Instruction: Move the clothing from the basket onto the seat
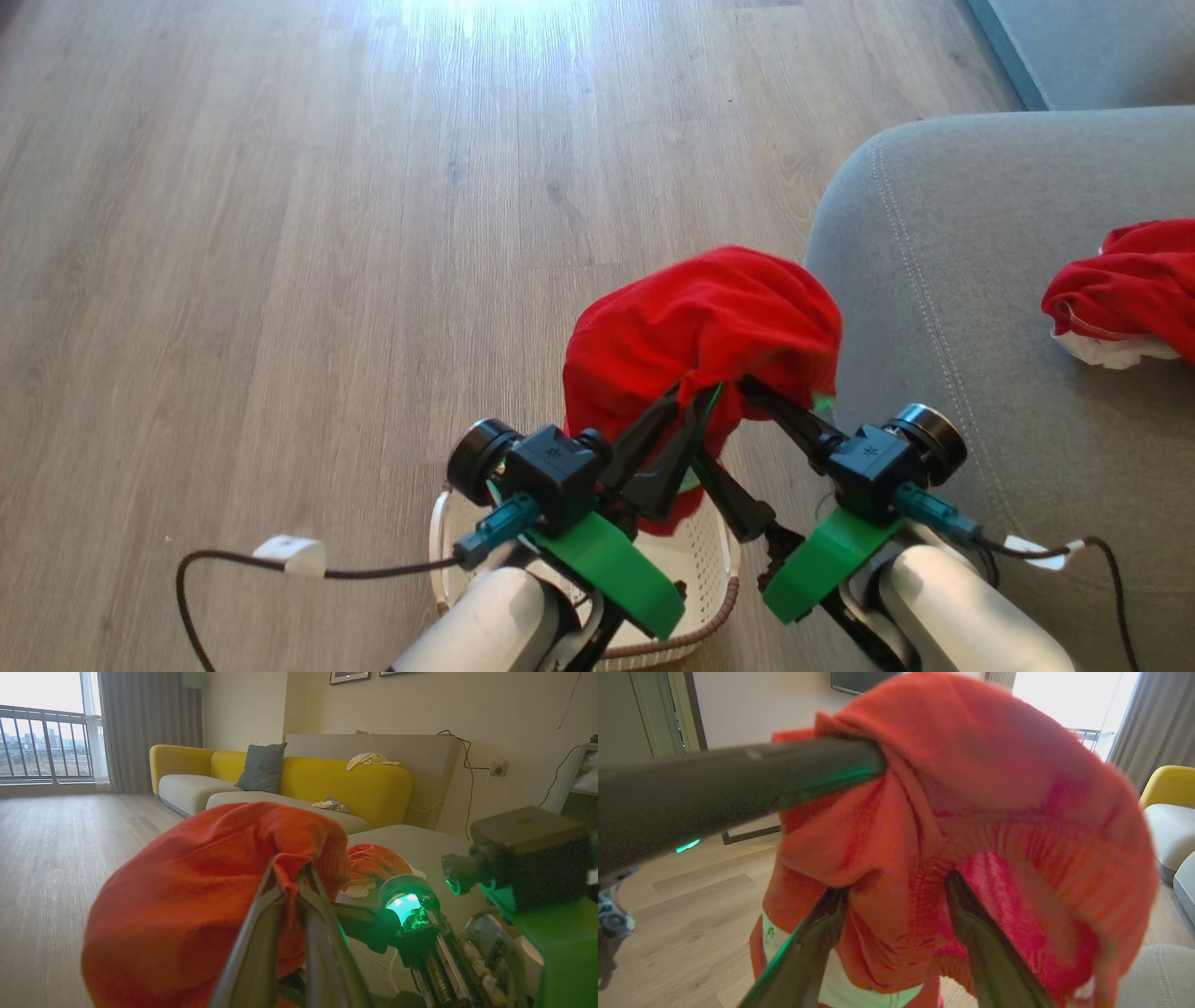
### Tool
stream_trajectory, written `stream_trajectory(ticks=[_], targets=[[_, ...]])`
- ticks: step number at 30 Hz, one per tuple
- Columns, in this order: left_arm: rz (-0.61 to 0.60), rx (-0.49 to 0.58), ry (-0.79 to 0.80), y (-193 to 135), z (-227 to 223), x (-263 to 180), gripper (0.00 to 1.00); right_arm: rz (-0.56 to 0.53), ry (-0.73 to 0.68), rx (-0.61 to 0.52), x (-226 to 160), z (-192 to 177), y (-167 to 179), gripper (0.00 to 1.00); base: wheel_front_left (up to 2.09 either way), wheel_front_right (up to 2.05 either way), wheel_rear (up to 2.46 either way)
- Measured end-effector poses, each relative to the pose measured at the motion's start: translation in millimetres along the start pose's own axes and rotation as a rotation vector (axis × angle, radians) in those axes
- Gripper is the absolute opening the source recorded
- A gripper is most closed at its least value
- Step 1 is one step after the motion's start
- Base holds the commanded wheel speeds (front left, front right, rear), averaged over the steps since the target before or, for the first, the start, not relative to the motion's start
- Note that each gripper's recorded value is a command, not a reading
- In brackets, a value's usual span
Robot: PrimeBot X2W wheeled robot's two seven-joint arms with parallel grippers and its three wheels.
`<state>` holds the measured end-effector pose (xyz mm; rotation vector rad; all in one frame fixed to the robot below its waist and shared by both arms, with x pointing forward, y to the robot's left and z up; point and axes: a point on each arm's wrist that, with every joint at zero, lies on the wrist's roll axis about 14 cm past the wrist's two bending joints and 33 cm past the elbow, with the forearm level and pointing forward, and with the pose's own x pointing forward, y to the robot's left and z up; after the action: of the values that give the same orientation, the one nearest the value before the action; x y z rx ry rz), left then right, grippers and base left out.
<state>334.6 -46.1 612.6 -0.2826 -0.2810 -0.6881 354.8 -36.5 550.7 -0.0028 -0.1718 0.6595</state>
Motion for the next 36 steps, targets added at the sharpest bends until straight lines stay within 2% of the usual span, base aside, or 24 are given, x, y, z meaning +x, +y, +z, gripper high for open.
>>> stream_trajectory(ticks=[10,11,12,20,29,34,35,36], targets=[[-0.022,-0.006,0.023,-8.4,-6.6,-3.7,0.00,0.015,0.034,-0.025,11.1,-10.2,5.7,1.00,0.00,0.00,0.00],[-0.022,-0.006,0.023,-8.5,-6.5,-4.1,0.00,0.020,0.040,-0.024,12.5,-11.9,7.2,0.49,0.00,0.00,0.00],[-0.020,-0.010,0.023,-8.1,-6.2,-4.4,0.00,0.025,0.043,-0.024,13.3,-13.0,8.5,0.02,0.00,0.00,0.00],[-0.008,0.000,0.019,-5.2,-4.1,-6.8,0.00,0.027,0.029,-0.009,17.7,-8.9,11.6,0.00,0.00,0.00,0.00],[0.007,0.005,0.015,-0.3,-2.3,-6.7,0.00,-0.066,-0.030,-0.016,17.4,9.8,-14.7,0.00,0.00,0.00,0.00],[0.015,0.006,0.013,2.3,-1.8,-6.2,0.00,-0.086,-0.029,0.009,13.8,6.6,-14.3,0.00,0.00,0.00,0.00],[0.015,0.005,0.014,2.4,-2.1,-6.1,0.29,-0.088,-0.027,0.010,13.2,5.8,-14.6,0.00,0.00,0.00,0.00],[0.015,0.005,0.015,2.6,-2.4,-6.0,0.48,-0.090,-0.027,0.010,12.8,5.5,-15.3,0.00,0.00,0.00,0.00]])
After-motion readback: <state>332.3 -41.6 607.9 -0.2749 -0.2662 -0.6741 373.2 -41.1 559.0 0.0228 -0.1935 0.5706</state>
